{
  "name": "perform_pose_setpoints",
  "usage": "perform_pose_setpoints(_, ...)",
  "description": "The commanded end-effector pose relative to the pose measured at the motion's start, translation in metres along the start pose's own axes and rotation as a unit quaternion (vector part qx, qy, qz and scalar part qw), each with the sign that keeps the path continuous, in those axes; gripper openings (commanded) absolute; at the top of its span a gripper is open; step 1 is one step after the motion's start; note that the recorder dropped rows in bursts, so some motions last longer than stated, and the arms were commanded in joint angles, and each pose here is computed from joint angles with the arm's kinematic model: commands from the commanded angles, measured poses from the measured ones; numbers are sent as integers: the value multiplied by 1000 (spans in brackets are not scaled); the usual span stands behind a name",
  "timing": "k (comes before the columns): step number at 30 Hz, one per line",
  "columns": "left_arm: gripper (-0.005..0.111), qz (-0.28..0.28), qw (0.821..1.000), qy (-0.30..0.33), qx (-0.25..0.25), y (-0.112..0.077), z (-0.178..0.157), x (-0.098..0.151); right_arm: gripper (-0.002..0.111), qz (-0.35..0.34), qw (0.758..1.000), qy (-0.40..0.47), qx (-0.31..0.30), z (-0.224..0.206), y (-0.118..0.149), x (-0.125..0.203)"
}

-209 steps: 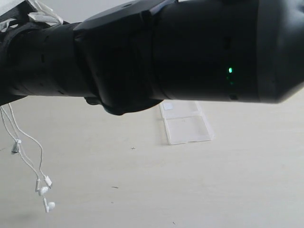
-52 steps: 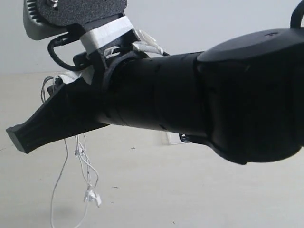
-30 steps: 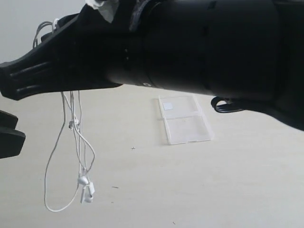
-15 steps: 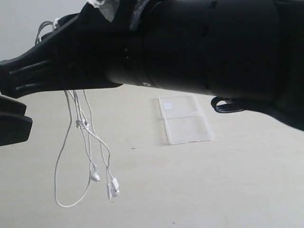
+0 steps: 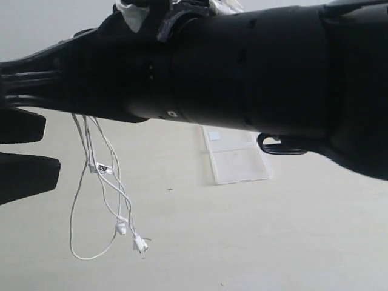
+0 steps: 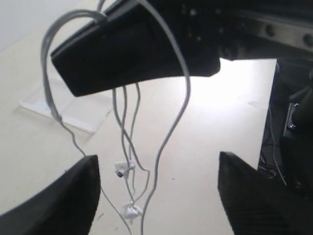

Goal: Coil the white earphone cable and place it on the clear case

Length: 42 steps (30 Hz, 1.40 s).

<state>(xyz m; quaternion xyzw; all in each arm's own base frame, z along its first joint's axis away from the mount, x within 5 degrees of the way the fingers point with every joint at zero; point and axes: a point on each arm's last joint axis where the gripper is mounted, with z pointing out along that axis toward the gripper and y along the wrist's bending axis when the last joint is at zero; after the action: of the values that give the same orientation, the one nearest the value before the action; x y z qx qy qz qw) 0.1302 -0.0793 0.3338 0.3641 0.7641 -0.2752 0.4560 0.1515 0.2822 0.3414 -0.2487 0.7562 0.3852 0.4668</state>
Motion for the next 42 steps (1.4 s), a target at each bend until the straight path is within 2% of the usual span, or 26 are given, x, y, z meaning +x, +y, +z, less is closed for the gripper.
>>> perform_pose_setpoints(1, 66, 5, 1000, -25, -5, 1, 0, -4, 0, 5, 1000, -1, -12, 0, 3, -2)
perform_pose_setpoints(11, 66, 11, 999, -45, 12, -3, 0, -7, 0, 9, 999, -25, -22, 0, 10, -19)
perform_pose_setpoints(17, 54, 8, 999, -47, 19, -3, 1, -8, 0, 8, 999, -18, -31, 2, 11, -16)
perform_pose_setpoints(30, 52, -29, 997, -38, 53, 3, 12, -7, 0, 8, 999, -18, -30, 2, 11, -16)
perform_pose_setpoints(32, 47, -39, 997, -41, 57, 5, 14, -7, 0, 8, 999, -19, -28, 2, 11, -16)
perform_pose_setpoints(34, 32, -46, 996, -47, 61, 5, 15, -8, 0, 8, 999, -19, -28, 2, 11, -16)
perform_pose_setpoints(35, 20, -47, 996, -47, 59, 5, 15, -9, 0, 8, 999, -19, -28, 2, 11, -16)
perform_pose_setpoints(36, 13, -48, 996, -47, 59, 6, 15, -9, 0, 8, 999, -19, -27, 2, 10, -16)
perform_pose_setpoints(37, 0, -46, 996, -45, 58, 6, 16, -8, 0, 6, 1000, -20, -24, 2, 10, -16)
perform_pose_setpoints(39, 0, -25, 998, -36, 50, 3, 12, -6, 0, 4, 1000, -22, -13, 2, 8, -17)
perform_pose_setpoints(42, 0, 1, 1000, -15, -1, 1, 1, -2, 0, -5, 1000, -22, -14, 2, 8, -17)
